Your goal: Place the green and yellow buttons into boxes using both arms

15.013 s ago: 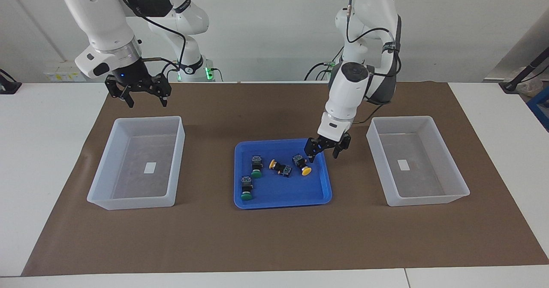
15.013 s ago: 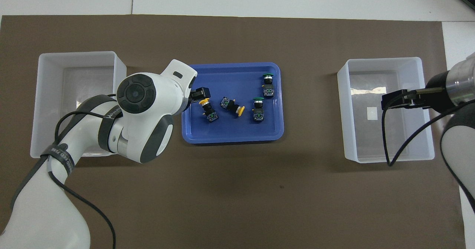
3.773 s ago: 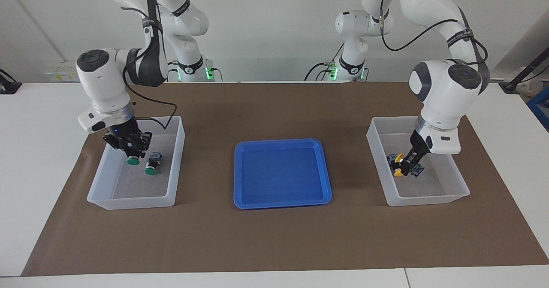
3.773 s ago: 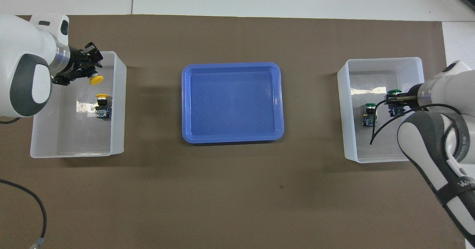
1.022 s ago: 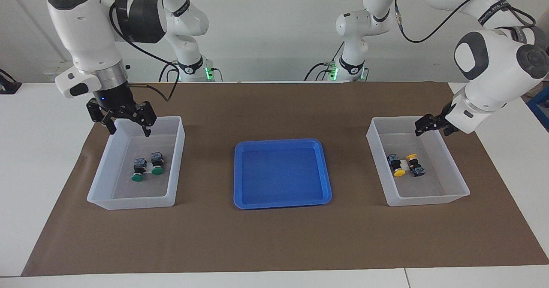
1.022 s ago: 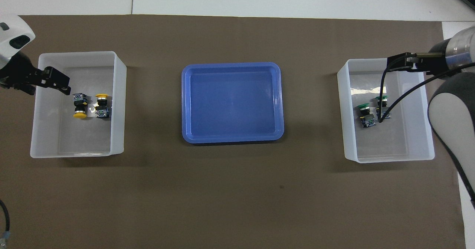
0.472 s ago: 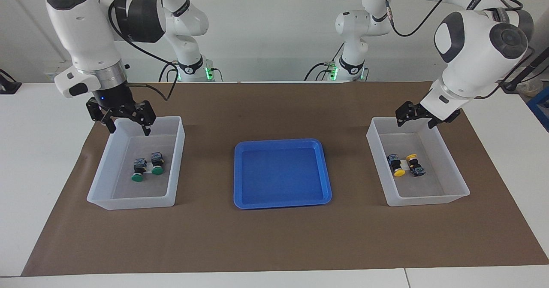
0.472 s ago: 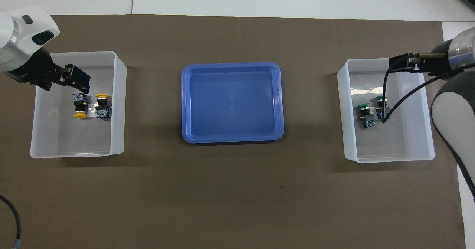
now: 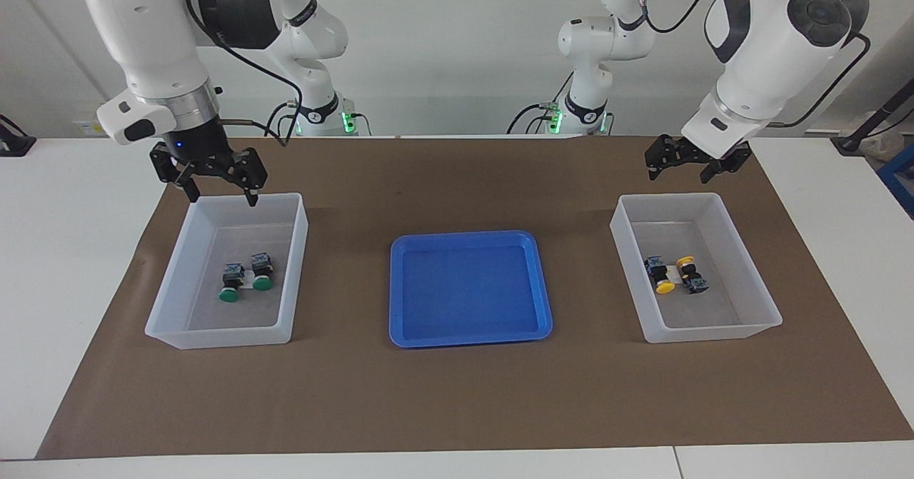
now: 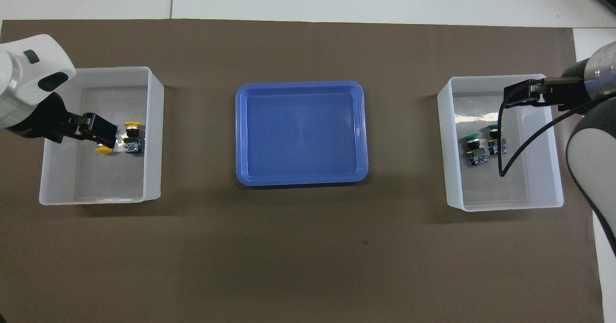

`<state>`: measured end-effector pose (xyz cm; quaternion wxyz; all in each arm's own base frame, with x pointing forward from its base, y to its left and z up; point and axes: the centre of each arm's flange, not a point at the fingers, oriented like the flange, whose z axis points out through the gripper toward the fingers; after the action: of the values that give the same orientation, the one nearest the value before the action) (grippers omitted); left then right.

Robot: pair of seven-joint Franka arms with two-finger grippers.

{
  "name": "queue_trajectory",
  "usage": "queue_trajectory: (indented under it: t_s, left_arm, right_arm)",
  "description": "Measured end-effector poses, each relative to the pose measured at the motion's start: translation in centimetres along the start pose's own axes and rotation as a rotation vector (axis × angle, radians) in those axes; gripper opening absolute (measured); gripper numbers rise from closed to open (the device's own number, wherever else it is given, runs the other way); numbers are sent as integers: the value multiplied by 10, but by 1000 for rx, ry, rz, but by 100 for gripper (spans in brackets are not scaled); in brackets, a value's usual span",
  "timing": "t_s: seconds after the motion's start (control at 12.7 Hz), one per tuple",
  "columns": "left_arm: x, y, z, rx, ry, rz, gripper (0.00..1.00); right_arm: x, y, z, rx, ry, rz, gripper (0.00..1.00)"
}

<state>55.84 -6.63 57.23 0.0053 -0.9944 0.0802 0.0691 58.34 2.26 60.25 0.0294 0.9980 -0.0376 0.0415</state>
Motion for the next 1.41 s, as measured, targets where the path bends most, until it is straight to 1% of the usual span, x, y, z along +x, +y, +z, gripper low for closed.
queue_trajectory:
  t_s: [0.16, 0.39, 0.63, 0.86, 1.18, 1.41]
  left_arm:
    - [-9, -6, 4, 1, 0, -5, 100]
    - [-19, -34, 1, -5, 8, 0, 100]
    - [-23, -44, 0, -6, 14, -5, 100]
    - [-22, -43, -3, -3, 37, -4, 100]
    - [-20, -44, -6, 0, 66, -4, 100]
    - [-22, -43, -13, 4, 90, -4, 100]
  right_arm:
    - [-12, 4, -4, -10, -52, 1, 100]
    - [-21, 22, 0, -14, -92, -7, 100]
    - [-26, 34, 5, 34, -131, 4, 100]
    - [-27, 32, 5, 42, -133, 1, 100]
    - [-22, 14, 0, 47, -81, -31, 100]
    - [-22, 9, -3, 47, -74, -39, 100]
